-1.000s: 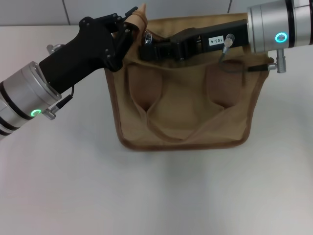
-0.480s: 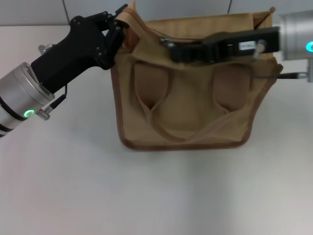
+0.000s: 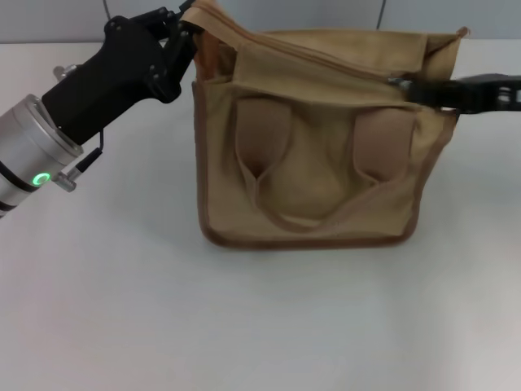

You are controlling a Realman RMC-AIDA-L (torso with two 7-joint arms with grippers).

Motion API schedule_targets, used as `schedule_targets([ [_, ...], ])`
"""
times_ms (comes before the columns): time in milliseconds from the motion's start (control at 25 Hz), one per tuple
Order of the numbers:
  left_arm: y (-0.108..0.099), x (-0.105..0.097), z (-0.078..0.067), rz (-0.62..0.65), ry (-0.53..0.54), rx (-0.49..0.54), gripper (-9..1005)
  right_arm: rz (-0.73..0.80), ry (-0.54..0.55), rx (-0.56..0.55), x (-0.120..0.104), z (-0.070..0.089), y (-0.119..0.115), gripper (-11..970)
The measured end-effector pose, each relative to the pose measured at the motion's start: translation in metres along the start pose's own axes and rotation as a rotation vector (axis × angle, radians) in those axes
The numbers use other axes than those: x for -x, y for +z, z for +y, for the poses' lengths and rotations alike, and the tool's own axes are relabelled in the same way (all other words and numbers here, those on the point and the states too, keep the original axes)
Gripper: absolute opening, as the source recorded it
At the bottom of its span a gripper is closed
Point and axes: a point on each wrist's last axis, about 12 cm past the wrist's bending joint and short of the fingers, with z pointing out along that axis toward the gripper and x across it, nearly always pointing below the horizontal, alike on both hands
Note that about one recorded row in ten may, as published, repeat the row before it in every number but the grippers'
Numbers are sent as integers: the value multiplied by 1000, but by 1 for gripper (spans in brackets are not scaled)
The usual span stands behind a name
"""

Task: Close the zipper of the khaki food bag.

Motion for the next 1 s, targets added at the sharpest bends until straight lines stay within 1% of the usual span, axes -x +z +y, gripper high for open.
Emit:
schedule_targets([
  [40, 0, 0, 0, 0, 0, 1, 69, -35, 20, -26, -4, -5, -16, 6],
  [80, 0, 0, 0, 1, 0, 0, 70, -35, 20, -26, -4, -5, -16, 5],
  [120, 1, 1, 1, -4, 2, 5, 71, -61, 31, -47, -8, -8, -29, 5],
  [160, 1, 1, 1, -4, 2, 5, 72, -61, 31, -47, -8, -8, -29, 5],
  [280, 2, 1, 2, -6, 4, 8, 74, -91, 47, -24, -12, -7, -40, 3],
  [400, 3, 1, 3, -1, 5, 13, 76, -168, 28, 71, -17, -3, -46, 2],
  [480, 4, 0, 3, 4, 4, 17, 77, -241, -29, 179, -23, 3, -50, 26],
  [600, 3, -1, 3, 7, 1, 23, 79, -310, -106, 308, -35, 9, -56, 63],
  [680, 2, -1, 3, 7, -1, 26, 81, -331, -166, 398, -48, 14, -57, 126],
  [760, 1, -1, 3, 7, -6, 28, 82, -346, -220, 456, -58, 17, -56, 188],
  [840, 1, -1, 3, 8, -13, 30, 84, -359, -287, 484, -70, 19, -53, 251],
  [1000, 0, -1, 3, 9, -24, 32, 87, -336, -361, 507, -91, 21, -46, 440],
])
